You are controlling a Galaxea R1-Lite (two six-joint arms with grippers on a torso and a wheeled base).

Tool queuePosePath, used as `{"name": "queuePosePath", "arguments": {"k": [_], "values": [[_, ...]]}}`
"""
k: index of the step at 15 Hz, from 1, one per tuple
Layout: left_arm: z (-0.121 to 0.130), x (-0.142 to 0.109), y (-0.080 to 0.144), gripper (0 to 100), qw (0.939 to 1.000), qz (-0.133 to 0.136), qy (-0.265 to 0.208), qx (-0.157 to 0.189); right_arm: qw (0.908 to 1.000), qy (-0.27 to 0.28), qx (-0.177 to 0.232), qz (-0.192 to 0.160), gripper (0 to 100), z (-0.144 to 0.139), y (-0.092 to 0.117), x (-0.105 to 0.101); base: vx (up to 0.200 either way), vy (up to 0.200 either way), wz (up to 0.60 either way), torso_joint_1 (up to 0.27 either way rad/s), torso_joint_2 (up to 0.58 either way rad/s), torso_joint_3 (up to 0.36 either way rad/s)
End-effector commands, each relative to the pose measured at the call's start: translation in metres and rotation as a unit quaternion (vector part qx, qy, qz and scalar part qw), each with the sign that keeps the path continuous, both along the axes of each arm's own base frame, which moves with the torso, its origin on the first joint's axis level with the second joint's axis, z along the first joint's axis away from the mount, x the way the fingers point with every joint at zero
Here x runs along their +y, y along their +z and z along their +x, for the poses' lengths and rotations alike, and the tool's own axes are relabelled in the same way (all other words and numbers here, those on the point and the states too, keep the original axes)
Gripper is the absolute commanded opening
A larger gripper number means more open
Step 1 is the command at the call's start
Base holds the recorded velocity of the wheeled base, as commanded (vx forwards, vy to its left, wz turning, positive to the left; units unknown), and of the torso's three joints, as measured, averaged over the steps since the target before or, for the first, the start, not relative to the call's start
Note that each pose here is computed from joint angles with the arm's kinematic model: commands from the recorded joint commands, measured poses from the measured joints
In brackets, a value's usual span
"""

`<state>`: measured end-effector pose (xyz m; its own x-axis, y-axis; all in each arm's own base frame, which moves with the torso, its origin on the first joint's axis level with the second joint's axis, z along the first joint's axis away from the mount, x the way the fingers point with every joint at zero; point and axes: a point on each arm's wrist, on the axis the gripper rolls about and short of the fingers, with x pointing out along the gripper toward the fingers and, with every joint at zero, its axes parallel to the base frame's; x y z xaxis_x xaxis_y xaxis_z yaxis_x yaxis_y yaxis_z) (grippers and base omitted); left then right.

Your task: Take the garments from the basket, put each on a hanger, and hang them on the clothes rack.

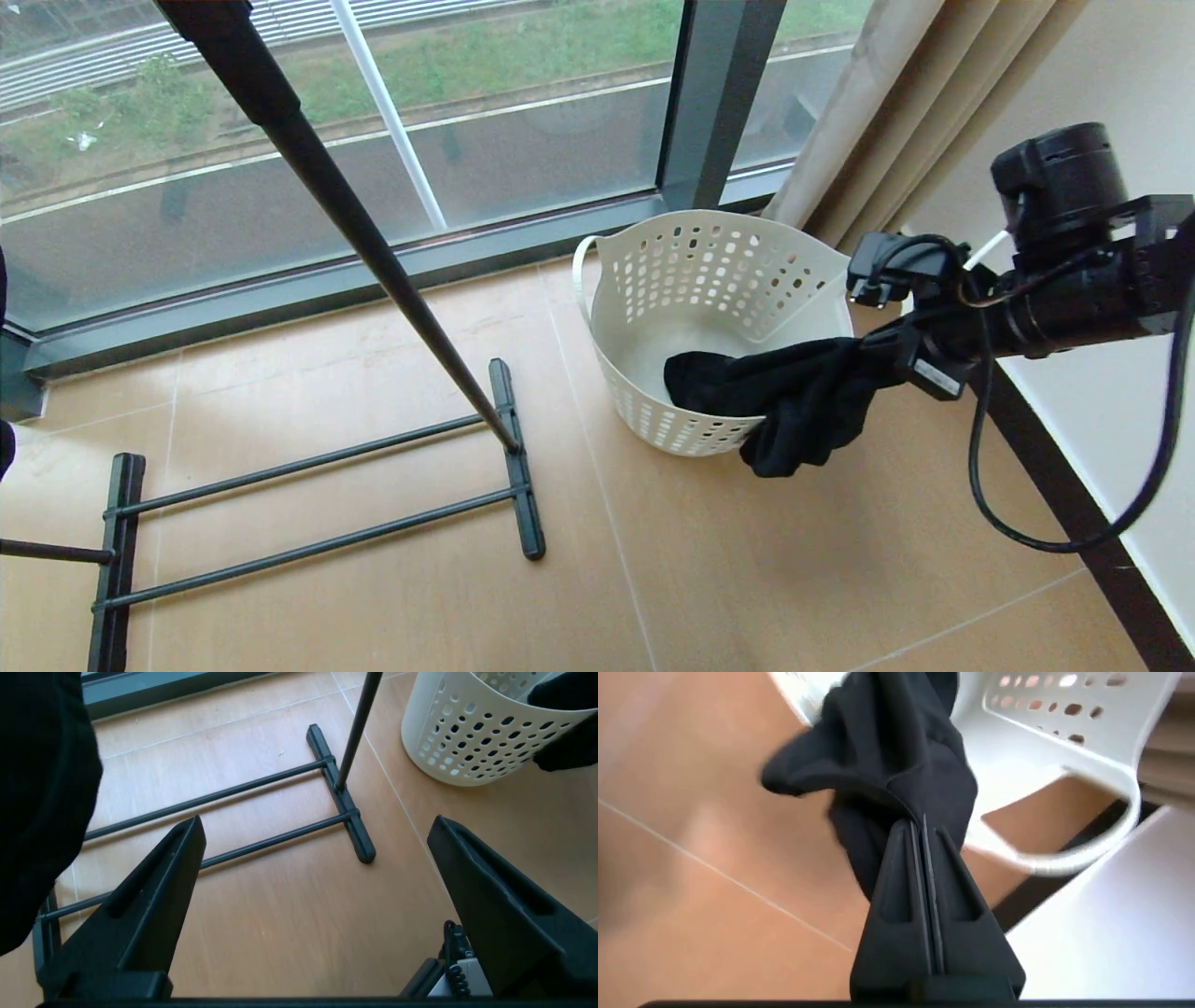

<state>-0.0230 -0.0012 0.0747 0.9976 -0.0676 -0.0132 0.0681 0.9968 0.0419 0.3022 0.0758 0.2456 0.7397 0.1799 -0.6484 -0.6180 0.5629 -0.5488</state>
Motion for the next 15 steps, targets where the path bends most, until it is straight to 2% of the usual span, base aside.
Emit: {"name": "queuePosePath", "arguments": {"k": [1,4,6,7,8,9,10,12,15], "values": [[0.0,0.0,0.0,100,1.0,0.0,0.0,0.0,0.9971,0.006,-0.043,0.063,0,-0.049,0.027,-0.01,0.0,0.0,0.0,0.0,0.0,0.0],[0.0,0.0,0.0,100,1.0,0.0,0.0,0.0,0.9914,0.012,-0.084,0.1,0,-0.076,0.029,-0.015,0.0,0.0,0.0,0.0,0.0,0.0],[0.0,0.0,0.0,100,1.0,0.0,-0.001,0.0,0.9825,0.013,-0.114,0.147,0,-0.098,0.025,-0.015,0.0,0.0,0.0,0.0,0.0,0.0],[0.0,0.0,0.0,100,1.0,0.0,-0.001,0.0,0.975,0.006,-0.128,0.182,0,-0.108,0.023,-0.014,0.0,0.0,0.0,0.0,0.0,0.0],[0.0,0.0,0.0,100,1.0,0.0,-0.001,0.0,0.9719,0.004,-0.132,0.195,0,-0.112,0.021,-0.014,0.0,0.0,0.0,0.0,0.0,0.0],[0.0,0.0,0.0,100,1.0,0.0,-0.001,0.0,0.9605,0.0,-0.149,0.235,0,-0.122,0.018,-0.014,0.0,0.0,0.0,0.002,0.0,0.071],[0.0,0.0,0.0,100,1.0,0.0,-0.001,0.0,0.9551,0.0,-0.157,0.251,0,-0.128,0.014,-0.014,0.0,0.0,0.0,0.012,0.0,0.119],[0.0,0.0,0.0,100,1.0,0.0,-0.001,0.0,0.9496,0.002,-0.172,0.262,0,-0.13,0.012,-0.014,0.0,0.0,0.0,-0.002,0.0,0.176],[0.0,0.0,0.0,100,1.0,0.0,-0.001,0.0,0.9492,0.002,-0.171,0.264,0,-0.129,0.012,-0.014,0.0,0.0,0.0,-0.001,0.0,0.199]]}}
